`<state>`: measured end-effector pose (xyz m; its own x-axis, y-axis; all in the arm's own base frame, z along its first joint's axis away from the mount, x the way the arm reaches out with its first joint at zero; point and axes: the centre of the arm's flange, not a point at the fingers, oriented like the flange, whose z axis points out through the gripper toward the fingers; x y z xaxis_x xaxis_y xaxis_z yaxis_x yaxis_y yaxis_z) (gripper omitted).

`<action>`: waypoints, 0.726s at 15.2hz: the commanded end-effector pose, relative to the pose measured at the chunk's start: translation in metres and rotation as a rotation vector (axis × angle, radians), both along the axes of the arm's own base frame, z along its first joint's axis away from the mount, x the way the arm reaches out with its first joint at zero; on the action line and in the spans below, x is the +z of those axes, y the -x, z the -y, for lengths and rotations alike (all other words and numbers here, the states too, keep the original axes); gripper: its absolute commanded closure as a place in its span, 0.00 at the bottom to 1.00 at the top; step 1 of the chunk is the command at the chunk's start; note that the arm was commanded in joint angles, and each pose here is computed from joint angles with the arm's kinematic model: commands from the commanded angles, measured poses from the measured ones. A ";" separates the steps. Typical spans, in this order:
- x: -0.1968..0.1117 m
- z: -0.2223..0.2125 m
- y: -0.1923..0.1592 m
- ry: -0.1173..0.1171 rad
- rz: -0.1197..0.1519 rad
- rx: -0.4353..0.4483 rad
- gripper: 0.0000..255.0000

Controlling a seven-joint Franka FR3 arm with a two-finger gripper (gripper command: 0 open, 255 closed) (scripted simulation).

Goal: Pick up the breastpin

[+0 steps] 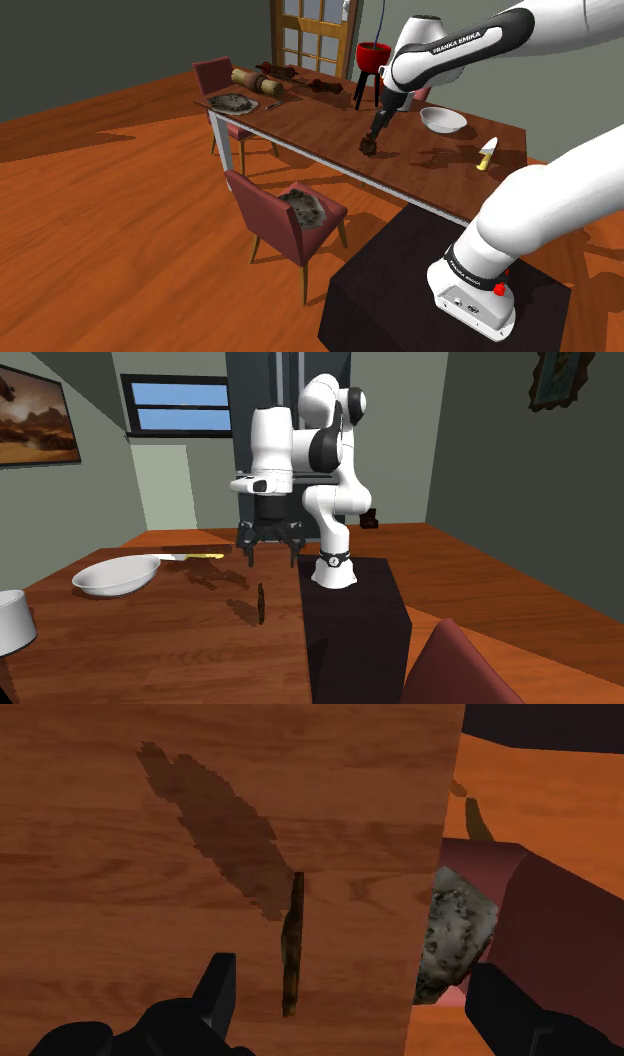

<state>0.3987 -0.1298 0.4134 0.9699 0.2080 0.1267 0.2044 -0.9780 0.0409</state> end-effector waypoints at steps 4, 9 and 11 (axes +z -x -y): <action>-0.032 0.024 -0.015 -0.001 0.020 0.006 0.00; -0.059 0.024 -0.015 -0.001 0.020 0.006 0.00; -0.067 0.024 -0.015 -0.001 0.020 0.006 0.00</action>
<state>0.4133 -0.1533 0.3496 0.9659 0.2141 0.1453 0.2099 -0.9767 0.0439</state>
